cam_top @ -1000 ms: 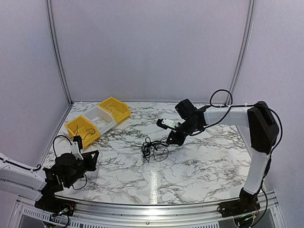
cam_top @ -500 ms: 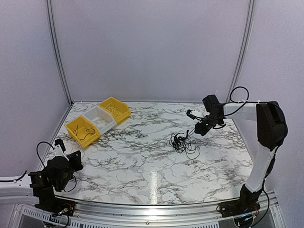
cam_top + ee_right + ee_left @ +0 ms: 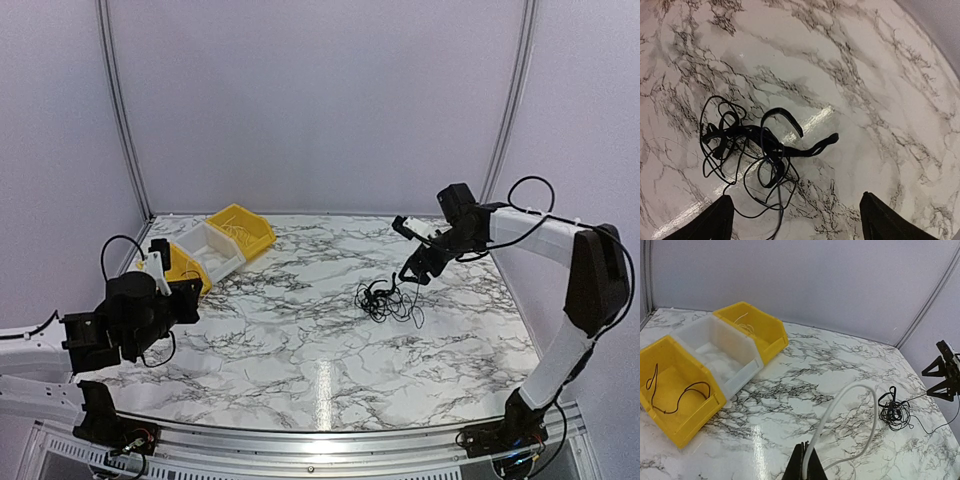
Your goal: Untangle the cables
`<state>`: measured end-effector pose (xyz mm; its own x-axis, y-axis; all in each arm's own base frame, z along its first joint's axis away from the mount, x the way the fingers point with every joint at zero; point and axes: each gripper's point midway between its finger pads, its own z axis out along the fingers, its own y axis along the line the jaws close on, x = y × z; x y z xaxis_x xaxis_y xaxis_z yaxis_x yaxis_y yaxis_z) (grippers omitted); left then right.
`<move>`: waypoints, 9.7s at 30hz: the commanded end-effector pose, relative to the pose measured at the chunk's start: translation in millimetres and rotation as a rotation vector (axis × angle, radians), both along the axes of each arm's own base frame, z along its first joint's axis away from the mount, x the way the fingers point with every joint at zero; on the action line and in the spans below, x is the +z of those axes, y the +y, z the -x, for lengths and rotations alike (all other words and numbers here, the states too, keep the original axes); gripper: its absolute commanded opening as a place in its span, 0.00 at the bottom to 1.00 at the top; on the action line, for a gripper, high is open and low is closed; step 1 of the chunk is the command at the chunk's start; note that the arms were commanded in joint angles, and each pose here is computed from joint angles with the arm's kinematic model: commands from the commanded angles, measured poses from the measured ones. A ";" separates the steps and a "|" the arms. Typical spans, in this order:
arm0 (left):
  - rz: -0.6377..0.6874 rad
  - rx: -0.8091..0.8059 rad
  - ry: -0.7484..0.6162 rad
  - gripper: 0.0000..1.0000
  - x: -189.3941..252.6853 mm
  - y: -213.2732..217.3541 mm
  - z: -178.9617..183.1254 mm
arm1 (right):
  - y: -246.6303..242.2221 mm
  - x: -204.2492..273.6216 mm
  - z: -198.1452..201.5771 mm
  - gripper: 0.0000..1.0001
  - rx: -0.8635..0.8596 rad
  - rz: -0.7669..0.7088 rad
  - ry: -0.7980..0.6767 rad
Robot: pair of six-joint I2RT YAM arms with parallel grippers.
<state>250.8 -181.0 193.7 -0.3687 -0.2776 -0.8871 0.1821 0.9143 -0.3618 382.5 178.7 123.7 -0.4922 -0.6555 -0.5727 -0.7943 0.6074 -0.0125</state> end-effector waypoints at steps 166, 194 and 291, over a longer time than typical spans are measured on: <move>0.151 -0.608 -0.271 0.00 34.6 -355.9 -21.5 | 49.4 72.4 19.8 0.89 0.097 -0.067 -0.187; 0.209 -0.823 -0.314 0.00 59.9 -357.2 39.3 | 32.7 56.6 -8.6 0.99 -0.095 0.006 -0.171; 0.013 -0.298 0.205 0.00 -127.0 -151.6 32.7 | 102.1 -29.0 -1.2 0.11 0.275 -0.038 -0.022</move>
<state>212.9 -341.5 58.1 -0.6321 -0.1286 -0.7642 0.3712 0.8153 -0.4443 382.0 276.9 86.2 -0.3026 -0.7420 -0.5983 -0.9277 0.3732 0.0064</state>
